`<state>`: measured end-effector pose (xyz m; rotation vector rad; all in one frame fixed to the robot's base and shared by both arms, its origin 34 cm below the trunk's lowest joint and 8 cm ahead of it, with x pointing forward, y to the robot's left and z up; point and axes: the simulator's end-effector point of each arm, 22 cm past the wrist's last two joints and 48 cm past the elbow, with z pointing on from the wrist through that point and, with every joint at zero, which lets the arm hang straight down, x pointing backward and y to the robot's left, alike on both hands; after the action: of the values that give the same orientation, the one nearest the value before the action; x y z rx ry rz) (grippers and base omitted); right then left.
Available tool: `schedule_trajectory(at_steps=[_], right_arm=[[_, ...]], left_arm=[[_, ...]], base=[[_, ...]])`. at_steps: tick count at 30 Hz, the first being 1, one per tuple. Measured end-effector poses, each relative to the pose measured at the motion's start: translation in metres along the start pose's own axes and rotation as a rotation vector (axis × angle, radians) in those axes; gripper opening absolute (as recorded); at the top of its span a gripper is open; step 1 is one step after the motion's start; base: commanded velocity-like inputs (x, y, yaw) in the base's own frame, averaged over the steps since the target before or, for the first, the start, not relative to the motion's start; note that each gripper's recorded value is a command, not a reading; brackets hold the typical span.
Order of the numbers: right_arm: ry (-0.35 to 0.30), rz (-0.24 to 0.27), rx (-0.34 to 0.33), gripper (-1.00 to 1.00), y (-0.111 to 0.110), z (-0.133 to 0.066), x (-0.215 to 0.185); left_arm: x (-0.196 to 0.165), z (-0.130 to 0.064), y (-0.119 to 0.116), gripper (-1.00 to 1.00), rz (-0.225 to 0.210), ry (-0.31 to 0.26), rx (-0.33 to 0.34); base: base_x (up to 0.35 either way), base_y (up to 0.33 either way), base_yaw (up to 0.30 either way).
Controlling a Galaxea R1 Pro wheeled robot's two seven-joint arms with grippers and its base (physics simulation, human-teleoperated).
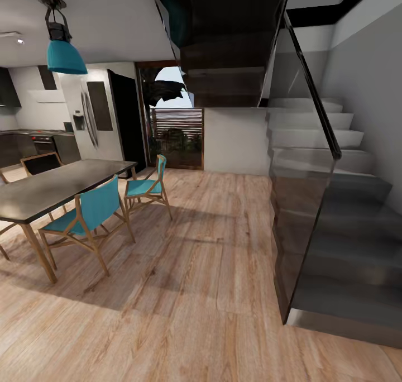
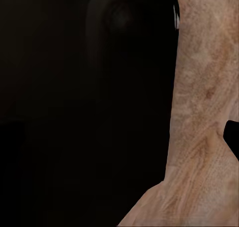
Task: Pick up the poster from the kitchen countertop and hang it on one of the wall nails in the kitchen.
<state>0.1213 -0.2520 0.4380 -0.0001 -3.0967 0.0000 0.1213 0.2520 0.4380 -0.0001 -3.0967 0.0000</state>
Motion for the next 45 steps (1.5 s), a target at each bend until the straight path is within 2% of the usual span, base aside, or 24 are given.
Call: schedule_trajectory(at_steps=[2,7,13,18,24,27,31,35,36,37,38,39,40,45], right_arm=[[-0.016,0.006,-0.012,1.0,0.008,0.0,-0.009],[-0.065,0.006,-0.011,1.0,0.007,-0.001,-0.032],[-0.099,0.006,-0.011,1.0,0.007,-0.001,-0.04],[-0.124,0.006,-0.011,1.0,0.007,-0.002,-0.045],[-0.124,0.006,-0.011,1.0,0.007,-0.002,-0.045],[-0.12,0.006,-0.002,1.0,0.001,-0.002,-0.049],[-0.18,0.004,0.019,1.0,-0.014,-0.005,-0.081],[-0.23,0.001,0.023,1.0,-0.017,-0.009,-0.11],[-0.31,0.001,0.023,1.0,-0.017,-0.019,-0.158],[-0.499,-0.001,0.024,1.0,-0.017,-0.05,-0.244],[-0.716,-0.005,0.025,1.0,-0.016,-0.105,-0.333],[-0.756,-0.006,0.025,1.0,-0.016,-0.117,-0.347],[-0.74,-0.007,0.027,1.0,-0.017,-0.111,-0.34],[-0.738,-0.011,0.034,1.0,-0.021,-0.111,-0.338]], left_arm=[[0.003,0.0,-0.009,1.0,-0.012,-0.003,0.011],[0.01,-0.001,-0.029,1.0,-0.012,-0.005,0.037],[-0.006,-0.001,-0.029,1.0,-0.012,-0.038,0.037],[-0.006,-0.001,-0.029,1.0,-0.012,-0.038,0.037],[-0.006,-0.001,-0.029,1.0,-0.012,-0.038,0.037],[-0.009,-0.001,-0.025,1.0,-0.007,-0.043,0.033],[-0.022,-0.001,-0.01,1.0,-0.003,-0.079,0.014],[-0.033,-0.002,0.007,1.0,-0.003,-0.104,-0.007],[-0.064,-0.006,0.008,1.0,-0.003,-0.171,-0.009],[-0.13,-0.021,0.009,1.0,-0.003,-0.313,-0.011],[-0.216,-0.057,0.011,1.0,-0.002,-0.507,-0.014],[-0.304,-0.118,0.012,1.0,0.0,-0.732,-0.017],[-0.322,-0.135,0.016,1.0,0.002,-0.783,-0.023],[-0.321,-0.134,0.019,1.0,0.002,-0.781,-0.026]], base=[[0.0,0.0,0.0],[0.0,0.0,0.0],[0.0,0.0,0.0],[0.0,0.0,0.0],[0.0,0.0,0.0],[0.0,0.0,0.0],[0.0,0.0,0.0],[0.0,0.0,0.0],[0.0,0.0,0.0],[0.0,0.0,0.0],[0.0,0.0,0.0],[0.0,0.0,0.0],[0.0,0.0,0.0],[0.0,0.0,0.0]])
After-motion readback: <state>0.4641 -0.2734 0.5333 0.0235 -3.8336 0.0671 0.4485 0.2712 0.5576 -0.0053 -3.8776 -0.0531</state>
